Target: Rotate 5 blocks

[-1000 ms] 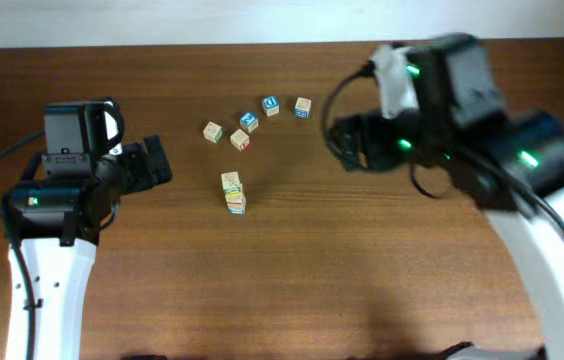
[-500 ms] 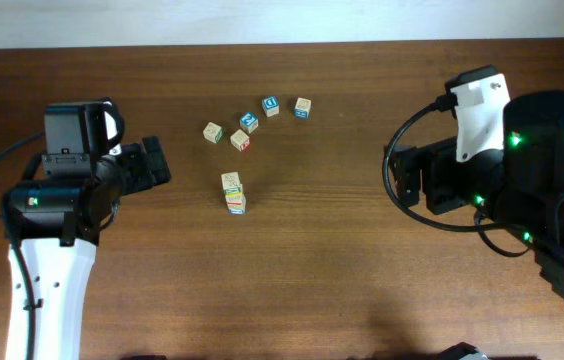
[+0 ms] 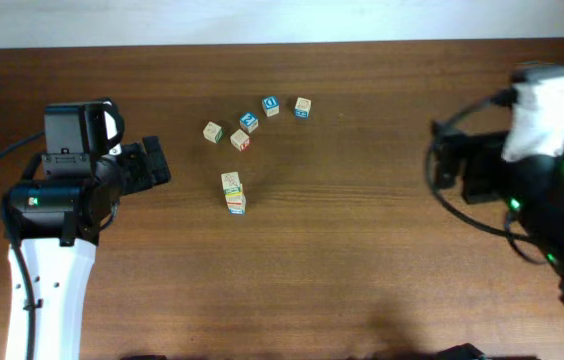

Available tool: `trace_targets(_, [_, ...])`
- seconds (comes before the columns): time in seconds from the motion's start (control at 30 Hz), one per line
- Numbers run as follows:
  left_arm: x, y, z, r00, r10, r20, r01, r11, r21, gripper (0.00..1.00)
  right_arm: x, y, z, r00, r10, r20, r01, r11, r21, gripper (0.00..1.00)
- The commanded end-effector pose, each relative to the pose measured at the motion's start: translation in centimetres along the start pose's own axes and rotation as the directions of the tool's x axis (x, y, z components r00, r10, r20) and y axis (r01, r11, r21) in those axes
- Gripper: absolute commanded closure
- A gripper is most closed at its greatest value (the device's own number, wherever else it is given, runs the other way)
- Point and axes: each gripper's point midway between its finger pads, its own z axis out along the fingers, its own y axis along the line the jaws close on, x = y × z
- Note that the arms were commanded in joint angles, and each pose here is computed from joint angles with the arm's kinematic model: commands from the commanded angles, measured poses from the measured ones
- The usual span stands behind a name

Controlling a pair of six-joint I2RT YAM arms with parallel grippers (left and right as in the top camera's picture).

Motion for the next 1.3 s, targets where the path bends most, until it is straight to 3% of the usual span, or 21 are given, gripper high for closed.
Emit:
trace_targets(0.0, [-0.4,0.3,-0.4,1.000,-0.006,0.017,0.006,1.000,-0.010,0.01,3.7,-0.9,0.1,0.998,0.037,0.060,-0.035,0.999,-0.026,0.02])
trace_targets(0.23, [-0.4,0.3,-0.4,1.000,-0.006,0.017,0.006,1.000,-0.010,0.01,15.2,-3.0,2.8,0.956,0.055,0.287,-0.067,0.997,0.031,0.02])
trace_targets(0.37, [-0.4,0.3,-0.4,1.000,-0.006,0.017,0.006,1.000,-0.010,0.01,21.5,-3.0,5.1,0.947,0.054,0.317,-0.064,0.998,0.021,0.02])
trace_targets(0.53, [-0.4,0.3,-0.4,1.000,-0.006,0.017,0.006,1.000,-0.010,0.01,26.0,-3.3,7.9,0.945,0.056,0.321,-0.069,0.997,0.030,0.02])
trace_targets(1.27, [-0.4,0.3,-0.4,1.000,-0.006,0.017,0.006,1.000,-0.010,0.01,26.9,-3.3,8.9,0.938,0.054,0.343,-0.067,0.997,0.026,0.02])
